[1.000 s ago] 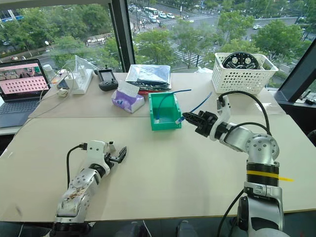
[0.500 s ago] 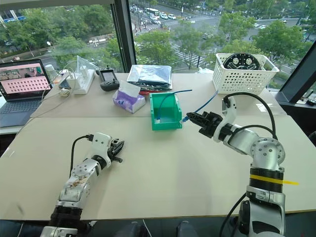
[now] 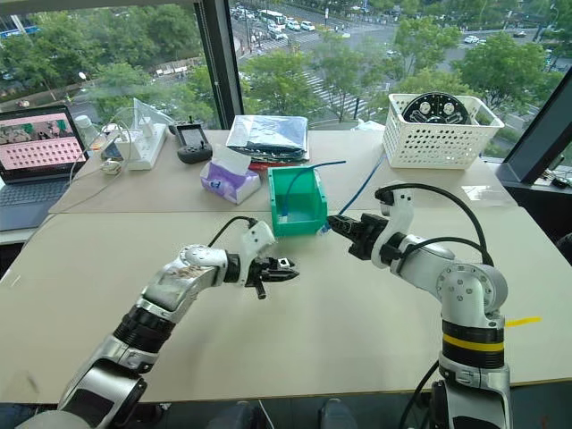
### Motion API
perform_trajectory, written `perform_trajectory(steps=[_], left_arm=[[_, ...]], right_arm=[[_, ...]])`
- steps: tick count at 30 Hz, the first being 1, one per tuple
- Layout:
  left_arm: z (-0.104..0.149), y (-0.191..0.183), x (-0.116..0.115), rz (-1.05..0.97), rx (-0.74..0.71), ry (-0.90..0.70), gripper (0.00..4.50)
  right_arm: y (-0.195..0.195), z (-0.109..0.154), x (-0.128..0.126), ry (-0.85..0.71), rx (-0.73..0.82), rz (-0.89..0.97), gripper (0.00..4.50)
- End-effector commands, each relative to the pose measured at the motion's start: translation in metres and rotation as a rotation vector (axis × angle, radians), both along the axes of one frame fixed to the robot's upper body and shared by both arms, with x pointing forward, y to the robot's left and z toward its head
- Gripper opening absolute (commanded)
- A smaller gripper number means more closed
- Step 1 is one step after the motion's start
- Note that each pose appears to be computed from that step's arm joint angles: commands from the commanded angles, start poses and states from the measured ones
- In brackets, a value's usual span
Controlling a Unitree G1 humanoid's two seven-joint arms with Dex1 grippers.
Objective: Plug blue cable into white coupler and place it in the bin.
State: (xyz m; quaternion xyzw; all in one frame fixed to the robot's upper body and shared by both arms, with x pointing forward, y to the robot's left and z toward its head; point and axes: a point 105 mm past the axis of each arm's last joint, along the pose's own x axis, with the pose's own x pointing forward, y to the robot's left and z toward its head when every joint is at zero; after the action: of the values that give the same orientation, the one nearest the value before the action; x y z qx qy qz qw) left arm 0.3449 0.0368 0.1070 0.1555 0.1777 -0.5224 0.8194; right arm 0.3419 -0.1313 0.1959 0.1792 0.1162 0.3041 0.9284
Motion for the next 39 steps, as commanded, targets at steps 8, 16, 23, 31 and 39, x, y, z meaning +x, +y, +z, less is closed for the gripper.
perform_trajectory(steps=[8, 16, 23, 31, 39], left_arm=[[0.004, -0.028, -0.001, 0.037, 0.060, 0.046, 0.70], [-0.001, -0.035, -0.011, 0.066, 0.042, 0.106, 0.70], [0.000, -0.037, -0.015, 0.109, 0.007, 0.146, 0.70], [0.000, -0.043, -0.020, 0.121, -0.008, 0.164, 0.70], [0.012, -0.055, -0.022, 0.118, -0.071, 0.171, 0.70]], right_arm=[[0.028, -0.017, -0.019, 0.018, 0.022, 0.006, 0.00], [0.034, -0.041, -0.027, 0.095, -0.004, 0.019, 0.00], [0.036, -0.051, -0.030, 0.129, -0.007, 0.033, 0.00], [0.041, -0.066, -0.034, 0.171, -0.056, 0.061, 0.00], [0.052, -0.075, -0.040, 0.184, -0.108, 0.118, 0.00]])
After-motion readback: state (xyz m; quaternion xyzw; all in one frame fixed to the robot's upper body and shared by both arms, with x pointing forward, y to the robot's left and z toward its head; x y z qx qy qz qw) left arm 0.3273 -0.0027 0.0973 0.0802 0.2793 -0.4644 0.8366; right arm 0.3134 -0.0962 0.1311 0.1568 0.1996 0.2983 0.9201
